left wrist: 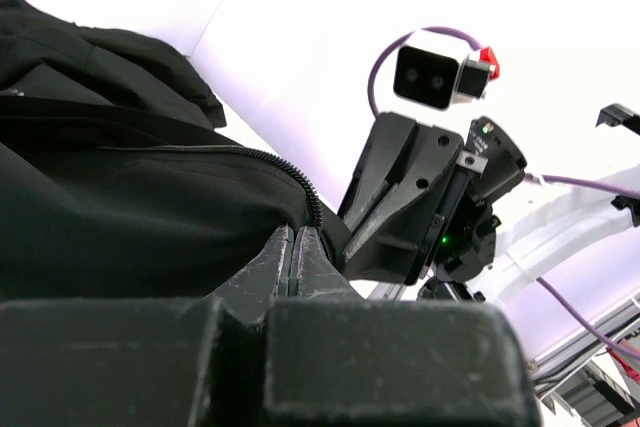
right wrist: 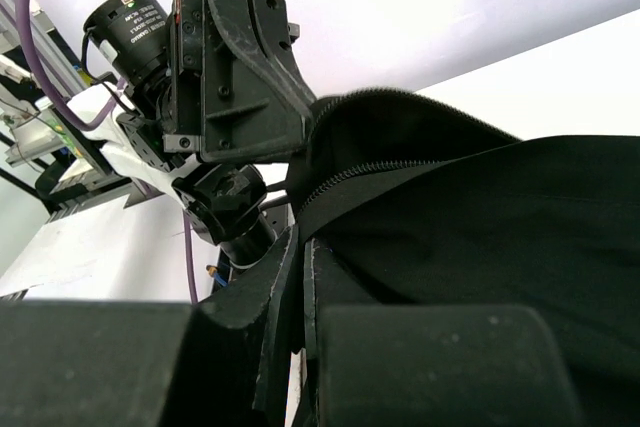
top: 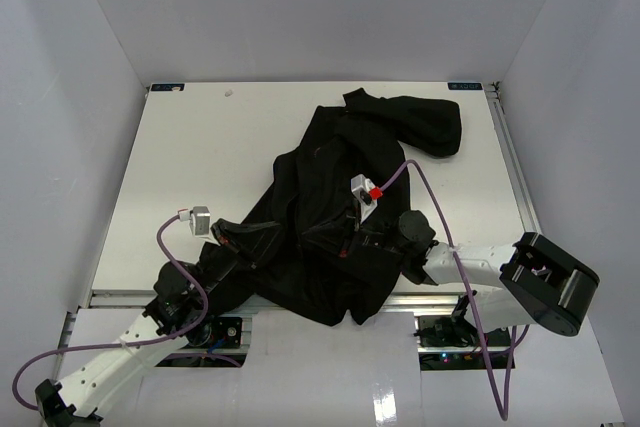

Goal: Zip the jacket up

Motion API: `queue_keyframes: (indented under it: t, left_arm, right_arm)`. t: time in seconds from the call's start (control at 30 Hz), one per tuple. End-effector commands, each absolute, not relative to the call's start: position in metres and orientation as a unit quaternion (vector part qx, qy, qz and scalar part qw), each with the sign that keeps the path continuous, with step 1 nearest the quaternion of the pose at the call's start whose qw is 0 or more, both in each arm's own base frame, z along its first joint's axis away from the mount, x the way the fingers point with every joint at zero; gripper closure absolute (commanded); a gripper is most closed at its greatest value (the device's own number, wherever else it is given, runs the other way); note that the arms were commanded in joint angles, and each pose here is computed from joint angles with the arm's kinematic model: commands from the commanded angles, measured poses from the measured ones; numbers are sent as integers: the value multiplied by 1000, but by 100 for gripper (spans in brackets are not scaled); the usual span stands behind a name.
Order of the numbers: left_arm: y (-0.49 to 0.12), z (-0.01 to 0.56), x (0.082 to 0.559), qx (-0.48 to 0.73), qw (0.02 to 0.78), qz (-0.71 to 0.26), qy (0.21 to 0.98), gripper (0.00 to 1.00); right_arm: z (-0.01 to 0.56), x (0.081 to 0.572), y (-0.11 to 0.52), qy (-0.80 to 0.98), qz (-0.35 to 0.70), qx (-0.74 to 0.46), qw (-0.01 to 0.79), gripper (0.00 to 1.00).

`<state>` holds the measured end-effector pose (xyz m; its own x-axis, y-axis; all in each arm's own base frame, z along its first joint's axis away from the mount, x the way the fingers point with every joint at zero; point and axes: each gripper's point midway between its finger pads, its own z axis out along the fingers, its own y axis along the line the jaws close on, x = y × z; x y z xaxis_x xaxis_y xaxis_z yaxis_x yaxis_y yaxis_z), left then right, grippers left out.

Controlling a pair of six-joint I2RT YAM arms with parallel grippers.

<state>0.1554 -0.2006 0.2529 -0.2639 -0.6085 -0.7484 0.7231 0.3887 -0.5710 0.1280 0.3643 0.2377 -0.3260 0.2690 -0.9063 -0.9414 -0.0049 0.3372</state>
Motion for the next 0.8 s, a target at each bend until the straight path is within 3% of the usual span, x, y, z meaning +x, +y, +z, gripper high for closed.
queue_keyframes:
  t: [0.0,0.77]
  left_arm:
    - [-205,260,148,67,602,-567,558,100]
    - [-209,252,149,67,590,-570,568,100]
  right_arm:
    - [323,117,352,365,666,-316,568,92]
    - [338,124,348,349,671,-287,588,92]
